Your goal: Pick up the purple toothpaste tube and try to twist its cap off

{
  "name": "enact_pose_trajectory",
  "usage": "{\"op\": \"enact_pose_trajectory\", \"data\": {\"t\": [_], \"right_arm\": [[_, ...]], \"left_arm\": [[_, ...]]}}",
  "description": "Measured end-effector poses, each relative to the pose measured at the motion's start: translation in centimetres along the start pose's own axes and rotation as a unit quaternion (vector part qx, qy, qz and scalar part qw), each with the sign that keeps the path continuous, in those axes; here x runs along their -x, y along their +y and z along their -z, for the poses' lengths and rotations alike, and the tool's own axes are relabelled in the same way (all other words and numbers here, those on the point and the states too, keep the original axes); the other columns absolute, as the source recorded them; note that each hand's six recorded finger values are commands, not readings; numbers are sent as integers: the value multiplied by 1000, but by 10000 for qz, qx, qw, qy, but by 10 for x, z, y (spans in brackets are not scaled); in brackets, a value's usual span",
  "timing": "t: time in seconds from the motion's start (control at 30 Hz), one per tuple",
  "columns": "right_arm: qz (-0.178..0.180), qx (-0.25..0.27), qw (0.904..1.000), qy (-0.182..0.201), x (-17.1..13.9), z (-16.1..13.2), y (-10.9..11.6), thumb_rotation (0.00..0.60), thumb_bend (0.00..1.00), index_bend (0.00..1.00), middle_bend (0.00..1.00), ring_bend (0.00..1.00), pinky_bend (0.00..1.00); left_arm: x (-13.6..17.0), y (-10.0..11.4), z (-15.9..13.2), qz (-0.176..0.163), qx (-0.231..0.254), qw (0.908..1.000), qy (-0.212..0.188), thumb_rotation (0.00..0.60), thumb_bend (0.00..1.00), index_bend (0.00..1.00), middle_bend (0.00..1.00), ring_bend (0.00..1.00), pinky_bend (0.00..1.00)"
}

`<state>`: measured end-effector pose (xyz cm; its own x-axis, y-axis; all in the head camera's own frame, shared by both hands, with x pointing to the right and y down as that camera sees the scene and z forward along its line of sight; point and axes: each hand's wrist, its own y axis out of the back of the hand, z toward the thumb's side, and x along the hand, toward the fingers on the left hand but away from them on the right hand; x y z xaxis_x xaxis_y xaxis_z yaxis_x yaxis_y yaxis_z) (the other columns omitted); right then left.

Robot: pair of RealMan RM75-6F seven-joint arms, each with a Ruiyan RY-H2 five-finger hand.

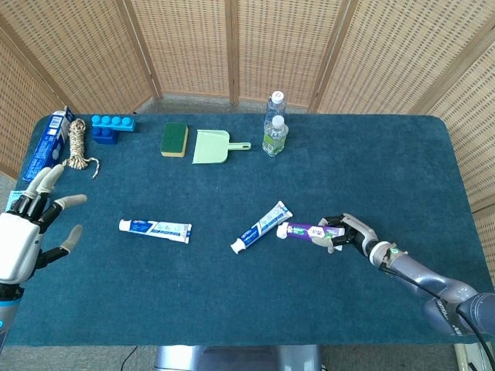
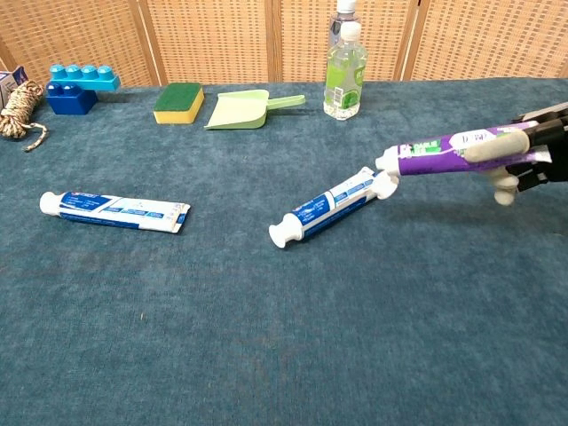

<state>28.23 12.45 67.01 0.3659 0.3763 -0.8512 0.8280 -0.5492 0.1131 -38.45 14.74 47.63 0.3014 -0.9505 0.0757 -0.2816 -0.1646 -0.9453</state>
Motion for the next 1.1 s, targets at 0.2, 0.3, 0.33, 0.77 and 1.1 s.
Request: {"op": "enact_pose_trajectory", "data": {"t": [0.2,0.3,0.33,0.77,1.1], "right_arm": [[427,-787,9957,238,4,3,6,600,517,774,583,495,278],[645,-1065,9914,396,4,6,7,600,426,692,506,395,220],[705,-1141,9900,443,4,6,8,600,397,648,473,363,212],[1089,-1715,9775,570,0,22,14,567,207,258,239,147,153],[1419,-1777,9697,892,-8,10,21,521,161,240,204,98,149]], "left_arm": [[6,0,6,-8,32,9999,131,600,357,295,0,0,250],[8,0,8,-18,41,9998,173,600,357,293,0,0,243],[9,0,9,-22,41,9998,187,600,357,290,0,0,238],[17,5,17,-86,35,9993,366,600,357,283,0,0,243],[22,13,22,-201,-15,9988,453,600,356,277,0,0,214]]}}
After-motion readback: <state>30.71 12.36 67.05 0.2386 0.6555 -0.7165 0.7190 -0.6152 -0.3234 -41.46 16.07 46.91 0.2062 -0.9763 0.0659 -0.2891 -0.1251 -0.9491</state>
